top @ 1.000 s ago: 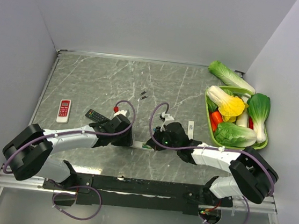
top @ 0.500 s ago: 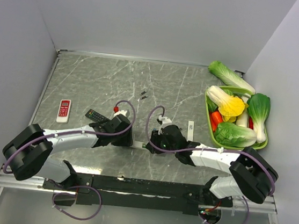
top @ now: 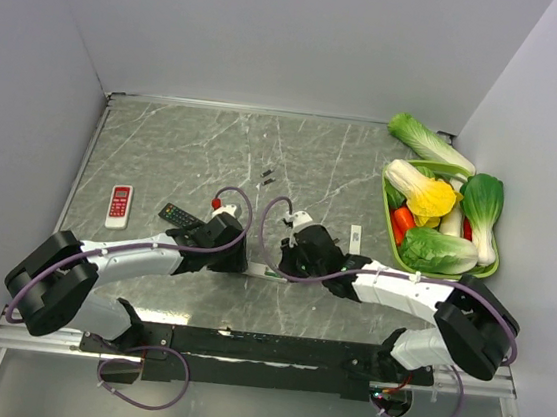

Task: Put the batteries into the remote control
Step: Load the battery into the remote control.

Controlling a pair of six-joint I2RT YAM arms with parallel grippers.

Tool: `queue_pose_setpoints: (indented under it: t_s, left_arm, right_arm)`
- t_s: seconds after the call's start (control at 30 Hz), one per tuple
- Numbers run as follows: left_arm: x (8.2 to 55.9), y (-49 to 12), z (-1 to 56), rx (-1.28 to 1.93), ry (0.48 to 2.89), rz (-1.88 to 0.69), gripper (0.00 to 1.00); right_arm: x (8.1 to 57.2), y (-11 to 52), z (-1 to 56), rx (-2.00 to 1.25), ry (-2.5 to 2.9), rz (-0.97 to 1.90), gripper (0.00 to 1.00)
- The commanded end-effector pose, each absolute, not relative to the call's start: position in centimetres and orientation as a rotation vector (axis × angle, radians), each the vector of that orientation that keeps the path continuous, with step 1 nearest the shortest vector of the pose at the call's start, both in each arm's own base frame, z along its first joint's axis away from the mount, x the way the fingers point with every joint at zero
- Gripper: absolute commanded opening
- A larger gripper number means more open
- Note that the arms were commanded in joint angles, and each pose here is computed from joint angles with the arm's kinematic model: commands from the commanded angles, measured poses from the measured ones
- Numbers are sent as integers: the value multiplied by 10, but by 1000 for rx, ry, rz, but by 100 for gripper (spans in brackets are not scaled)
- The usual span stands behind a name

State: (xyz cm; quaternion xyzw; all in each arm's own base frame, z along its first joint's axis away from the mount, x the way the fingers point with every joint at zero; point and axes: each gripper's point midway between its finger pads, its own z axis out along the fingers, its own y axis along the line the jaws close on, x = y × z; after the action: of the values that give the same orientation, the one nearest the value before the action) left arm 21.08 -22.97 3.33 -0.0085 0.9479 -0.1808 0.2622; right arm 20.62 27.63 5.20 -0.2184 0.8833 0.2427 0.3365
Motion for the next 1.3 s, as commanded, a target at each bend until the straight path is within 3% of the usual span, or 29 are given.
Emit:
queue_pose_setpoints:
  t_s: [0.0,0.23,0.43,0.83,1.27]
  left_arm:
    - [209,-231,36,-3,2579,-491,56]
    - [209,-232,35,3,2584,-496,56]
    - [207,-229,35,-1,2580,-488,56]
    - [208,-231,37,-3,2573,-503,57]
    - [207,-230,35,-6,2574,-500,57]
  right_arm:
    - [209,277,73,-753,2234,577,13]
    - [198,287,62,-917,2274,611,14]
    - [203,287,67,-863,2292,594,25]
    - [207,278,90,-851,2303,526,36]
    - [204,279,65,-897,2437,411,31]
